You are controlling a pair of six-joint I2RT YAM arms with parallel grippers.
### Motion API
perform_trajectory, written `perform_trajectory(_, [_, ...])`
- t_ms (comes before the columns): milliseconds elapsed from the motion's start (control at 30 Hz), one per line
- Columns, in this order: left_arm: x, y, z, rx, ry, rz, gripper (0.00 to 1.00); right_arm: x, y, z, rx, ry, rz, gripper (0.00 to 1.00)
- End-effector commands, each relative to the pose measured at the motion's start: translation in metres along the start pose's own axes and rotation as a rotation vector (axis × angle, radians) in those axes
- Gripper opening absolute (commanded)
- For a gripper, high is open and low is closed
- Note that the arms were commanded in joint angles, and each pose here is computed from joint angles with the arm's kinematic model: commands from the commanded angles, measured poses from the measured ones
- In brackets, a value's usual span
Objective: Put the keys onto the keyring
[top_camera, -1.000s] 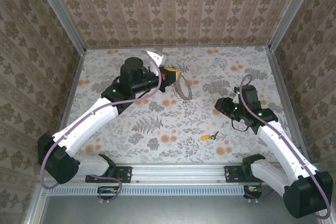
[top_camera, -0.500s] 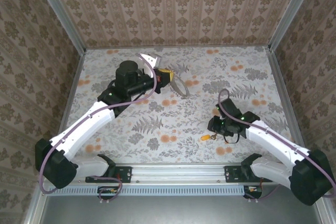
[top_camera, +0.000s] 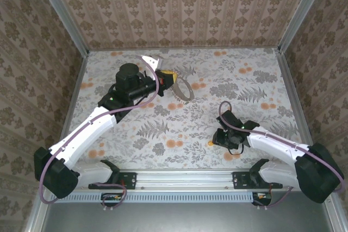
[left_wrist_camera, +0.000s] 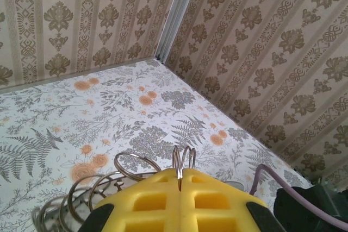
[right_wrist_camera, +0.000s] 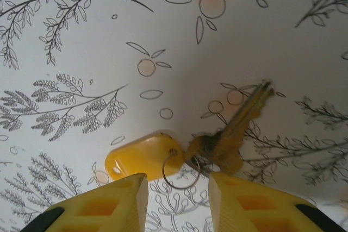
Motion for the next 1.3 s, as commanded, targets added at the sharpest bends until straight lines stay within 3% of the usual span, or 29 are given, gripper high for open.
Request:
perform_trajectory(0, [-0.018, 0.008, -0.008, 0.026, -0.014, -0.069, 0.0, -0.005, -0.007, 0.01, -0.02, -0.004, -0.002, 0.36])
perform_trajectory(367, [-0.015, 0.009, -0.005, 0.02, -0.001, -0.069, 0.0, -0.057, -0.013, 0.056, -0.038, 0.094, -0.079, 0.33])
perform_trajectory(533, [-0.013, 0.01, -0.004, 0.017, 0.002, -0.068, 0.0, -0.079, 0.016, 0.075, -0.107, 0.122, -0.192, 0.33])
perform_trajectory(733, [-0.011, 0.011, -0.004, 0.016, 0.002, -0.069, 0.0, -0.071, 0.03, 0.057, -0.025, 0.164, -0.18, 0.32])
perform_trajectory(1000, [-0.011, 0.011, -0.004, 0.023, 0.003, -0.068, 0.0, -0.046, 0.019, 0.025, 0.136, 0.299, -0.082, 0.3])
perform_trajectory(1267, [-0.01, 0.008, -0.004, 0.028, 0.012, -0.066, 0.0, -0.038, 0.006, 0.033, 0.204, 0.431, -0.037, 0.29])
Point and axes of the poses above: each hand's point on the last joint's axis, 136 mm out from that joint toward the fingers, its own y axis back along the fingers, its own z axis along the line the jaws close on, x = y × z, the point moved 1 cm from there along y, back along the fingers, and after that the axes turned 1 degree about y, right-handed, at the moved point
